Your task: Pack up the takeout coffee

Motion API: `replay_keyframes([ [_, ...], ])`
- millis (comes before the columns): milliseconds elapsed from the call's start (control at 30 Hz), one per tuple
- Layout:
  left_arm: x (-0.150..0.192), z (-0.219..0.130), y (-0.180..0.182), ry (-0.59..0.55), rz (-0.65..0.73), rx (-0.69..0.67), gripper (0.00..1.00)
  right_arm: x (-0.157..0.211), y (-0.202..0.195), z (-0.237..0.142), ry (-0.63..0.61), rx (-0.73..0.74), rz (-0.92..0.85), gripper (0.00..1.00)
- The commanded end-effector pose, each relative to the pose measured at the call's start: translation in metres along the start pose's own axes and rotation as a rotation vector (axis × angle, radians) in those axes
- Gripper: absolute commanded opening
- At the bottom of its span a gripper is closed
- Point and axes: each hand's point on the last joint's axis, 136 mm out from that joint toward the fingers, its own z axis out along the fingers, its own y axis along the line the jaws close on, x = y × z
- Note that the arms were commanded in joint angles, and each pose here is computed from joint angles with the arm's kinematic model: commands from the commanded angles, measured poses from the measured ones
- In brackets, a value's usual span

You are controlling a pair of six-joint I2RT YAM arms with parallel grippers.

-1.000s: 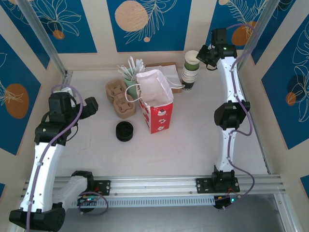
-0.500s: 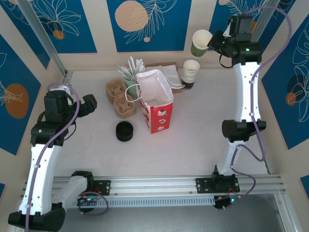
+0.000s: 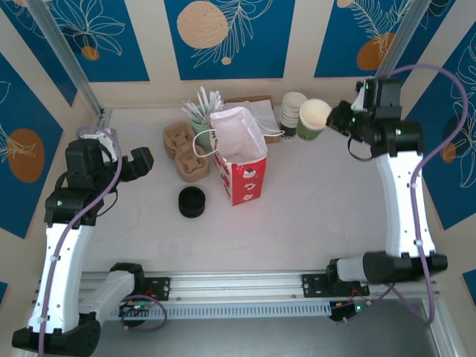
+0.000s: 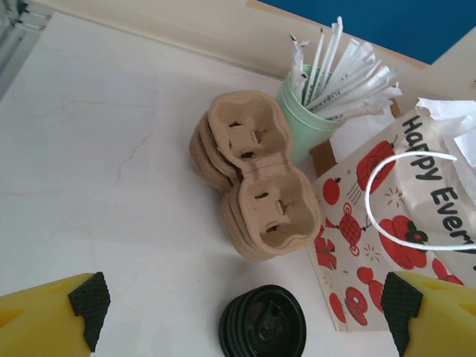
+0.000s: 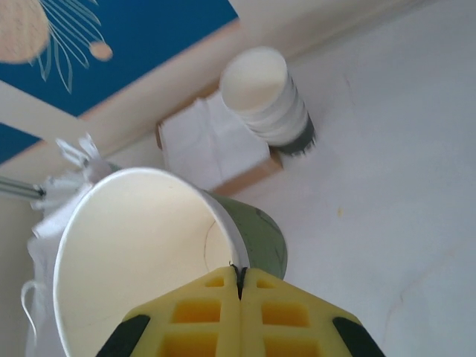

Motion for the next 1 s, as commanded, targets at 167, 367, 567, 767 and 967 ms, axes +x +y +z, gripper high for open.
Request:
replay_keyframes([
  [167,0.029,0.009,-0.013,0.086,-0.029,0.103,0.93,0.081,-0.023,-0.012,0.062,-0.06,0.053,0.0],
  [367,0.057,0.023,-0.015,0.17,-0.095,0.138,0.9,0.143,-0.035,-0.003,0.121,-0.079,0.076,0.0],
  [567,0.082,0.034,-0.014,0.242,-0.113,0.125,0.88,0.19,-0.045,0.015,0.155,-0.074,0.054,0.0],
  [767,0.108,0.046,-0.015,0.291,-0.108,0.109,0.87,0.22,-0.052,0.031,0.173,-0.074,0.034,0.0],
  [967,0.136,0.06,-0.013,0.326,-0.096,0.071,0.87,0.243,-0.047,0.044,0.188,-0.095,-0.022,0.0],
])
